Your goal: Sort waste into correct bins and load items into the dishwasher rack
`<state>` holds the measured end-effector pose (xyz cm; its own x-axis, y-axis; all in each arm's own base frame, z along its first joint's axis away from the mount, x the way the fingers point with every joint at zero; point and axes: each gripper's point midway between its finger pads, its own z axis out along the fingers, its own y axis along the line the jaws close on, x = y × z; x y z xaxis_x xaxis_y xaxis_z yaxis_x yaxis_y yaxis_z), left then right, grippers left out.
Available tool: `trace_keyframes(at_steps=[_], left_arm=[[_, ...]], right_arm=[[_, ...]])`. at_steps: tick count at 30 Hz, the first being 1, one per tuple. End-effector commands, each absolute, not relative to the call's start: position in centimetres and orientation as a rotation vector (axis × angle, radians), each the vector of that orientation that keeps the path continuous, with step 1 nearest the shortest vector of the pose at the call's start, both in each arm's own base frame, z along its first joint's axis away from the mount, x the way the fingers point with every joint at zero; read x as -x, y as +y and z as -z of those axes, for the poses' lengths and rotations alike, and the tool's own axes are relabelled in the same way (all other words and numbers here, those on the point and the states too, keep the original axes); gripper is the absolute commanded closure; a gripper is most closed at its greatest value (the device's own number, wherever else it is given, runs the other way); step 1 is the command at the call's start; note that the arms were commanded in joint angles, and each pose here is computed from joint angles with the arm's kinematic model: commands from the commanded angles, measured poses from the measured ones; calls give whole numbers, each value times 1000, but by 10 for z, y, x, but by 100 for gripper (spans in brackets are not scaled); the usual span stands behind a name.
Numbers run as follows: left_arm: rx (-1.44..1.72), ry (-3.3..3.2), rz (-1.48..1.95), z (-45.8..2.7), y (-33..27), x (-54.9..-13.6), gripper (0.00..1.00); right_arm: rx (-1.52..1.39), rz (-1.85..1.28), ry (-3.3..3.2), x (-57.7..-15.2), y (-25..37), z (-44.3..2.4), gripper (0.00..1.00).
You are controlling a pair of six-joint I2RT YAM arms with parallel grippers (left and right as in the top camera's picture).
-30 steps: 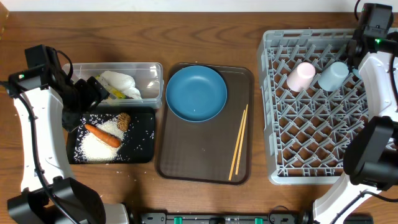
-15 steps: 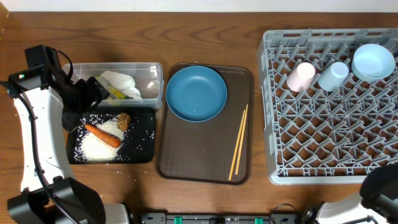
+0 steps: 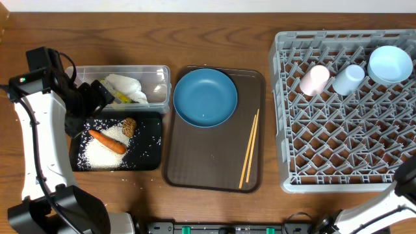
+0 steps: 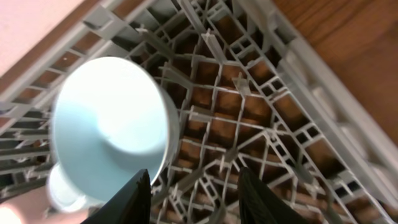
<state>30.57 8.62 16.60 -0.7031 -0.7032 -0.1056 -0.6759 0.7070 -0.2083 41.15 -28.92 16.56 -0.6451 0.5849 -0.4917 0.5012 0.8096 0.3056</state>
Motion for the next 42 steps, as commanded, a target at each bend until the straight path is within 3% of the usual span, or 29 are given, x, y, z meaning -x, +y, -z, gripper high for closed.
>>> trace_keyframes(at_steps=[1,7,14,29,35,42], left_arm=[[1115,2721,219,-170,88,-304,2],[1115,2722,219,-170,88,-304,2],[1115,2721,219,-171,88,-304,2],[1115,2722,219,-170,88,-304,2],[1115,2722,219,-170,88,-304,2],[1115,2721,219,-170,88,-304,2]], right_arm=[[-769,-248,2432,-424,-283,-142,62],[-759,-334,2452,-435,-276,-115,64],[-746,-320,2443,-438,-276,-119,75],[-727,-255,2332,-428,-272,-193,81],[-733,-270,2380,-434,-266,-170,85],[-771,-215,2479,-442,-269,-119,83]])
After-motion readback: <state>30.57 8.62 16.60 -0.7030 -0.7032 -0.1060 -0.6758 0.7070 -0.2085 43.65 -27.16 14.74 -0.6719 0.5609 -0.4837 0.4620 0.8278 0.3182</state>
